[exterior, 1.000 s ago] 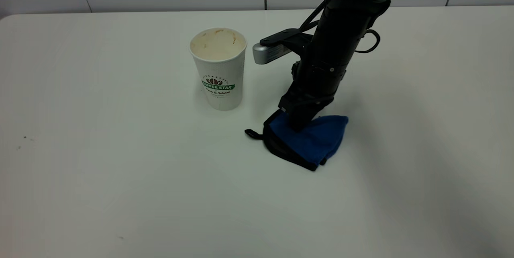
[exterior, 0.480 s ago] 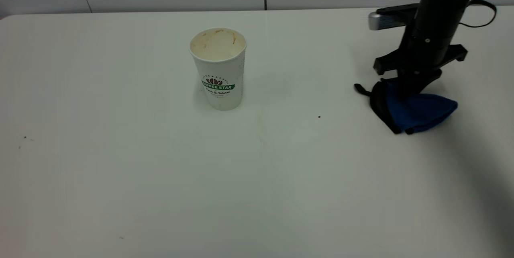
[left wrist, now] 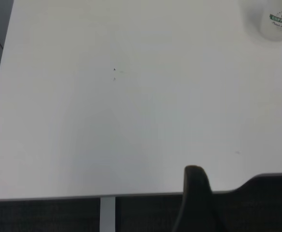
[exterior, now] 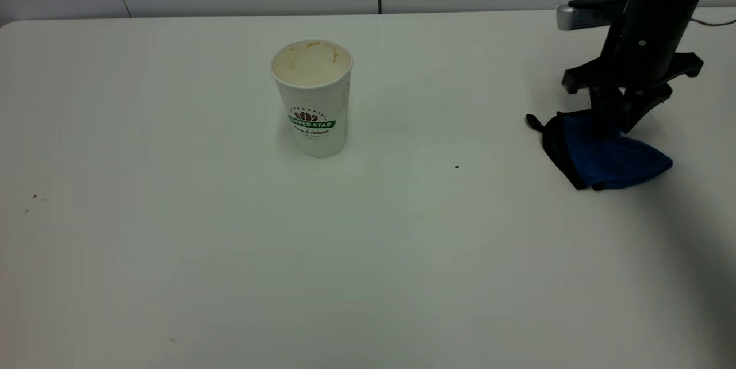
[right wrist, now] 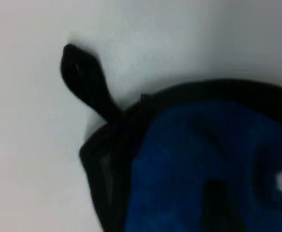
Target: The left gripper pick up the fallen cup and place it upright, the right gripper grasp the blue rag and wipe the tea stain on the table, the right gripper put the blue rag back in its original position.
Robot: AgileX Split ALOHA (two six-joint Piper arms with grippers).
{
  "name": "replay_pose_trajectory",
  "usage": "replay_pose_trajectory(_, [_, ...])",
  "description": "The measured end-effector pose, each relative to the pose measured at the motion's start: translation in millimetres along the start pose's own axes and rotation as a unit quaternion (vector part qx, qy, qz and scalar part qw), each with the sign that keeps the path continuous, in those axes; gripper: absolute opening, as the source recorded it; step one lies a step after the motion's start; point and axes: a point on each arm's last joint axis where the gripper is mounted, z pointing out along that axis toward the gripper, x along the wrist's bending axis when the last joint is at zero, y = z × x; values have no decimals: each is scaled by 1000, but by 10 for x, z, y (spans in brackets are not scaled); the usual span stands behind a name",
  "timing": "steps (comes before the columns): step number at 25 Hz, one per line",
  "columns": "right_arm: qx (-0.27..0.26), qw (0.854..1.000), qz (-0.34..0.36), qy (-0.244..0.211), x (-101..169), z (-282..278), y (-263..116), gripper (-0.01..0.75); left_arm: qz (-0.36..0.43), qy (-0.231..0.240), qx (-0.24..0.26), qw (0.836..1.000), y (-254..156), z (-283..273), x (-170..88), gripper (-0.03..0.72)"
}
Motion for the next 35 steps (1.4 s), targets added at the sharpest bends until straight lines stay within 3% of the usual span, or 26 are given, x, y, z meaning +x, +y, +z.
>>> replay_pose_trajectory(3, [-12, 1000, -1, 4, 43, -584, 75, 550, -1, 0, 0, 1000, 0, 0, 0, 541])
replay_pose_trajectory(5, [-28, 1000, -7, 5, 100, -1049, 67, 595, -1, 0, 0, 1000, 0, 0, 0, 541])
replay_pose_trajectory(10, [-85, 996, -28, 8, 291, -2214, -355, 582, -1, 0, 0, 1000, 0, 0, 0, 541])
replay_pose_trajectory(17, [-129, 990, -57, 5, 548, -3138, -1646, 558, 0, 0, 0, 1000, 0, 0, 0, 541])
replay_pose_trajectory(24, [-151, 989, 2, 2, 343, -3324, -3032, 559, 0, 0, 0, 1000, 0, 0, 0, 541])
replay_pose_trajectory(28, [-201, 979, 23, -7, 261, -3216, -3654, 559, 0, 0, 0, 1000, 0, 0, 0, 541])
replay_pose_trajectory(32, [-256, 966, 41, 1, 250, -3050, -4030, 557, 0, 0, 0, 1000, 0, 0, 0, 541])
replay_pose_trajectory(35, [-287, 957, 48, 6, 250, -3000, -4068, 555, 0, 0, 0, 1000, 0, 0, 0, 541])
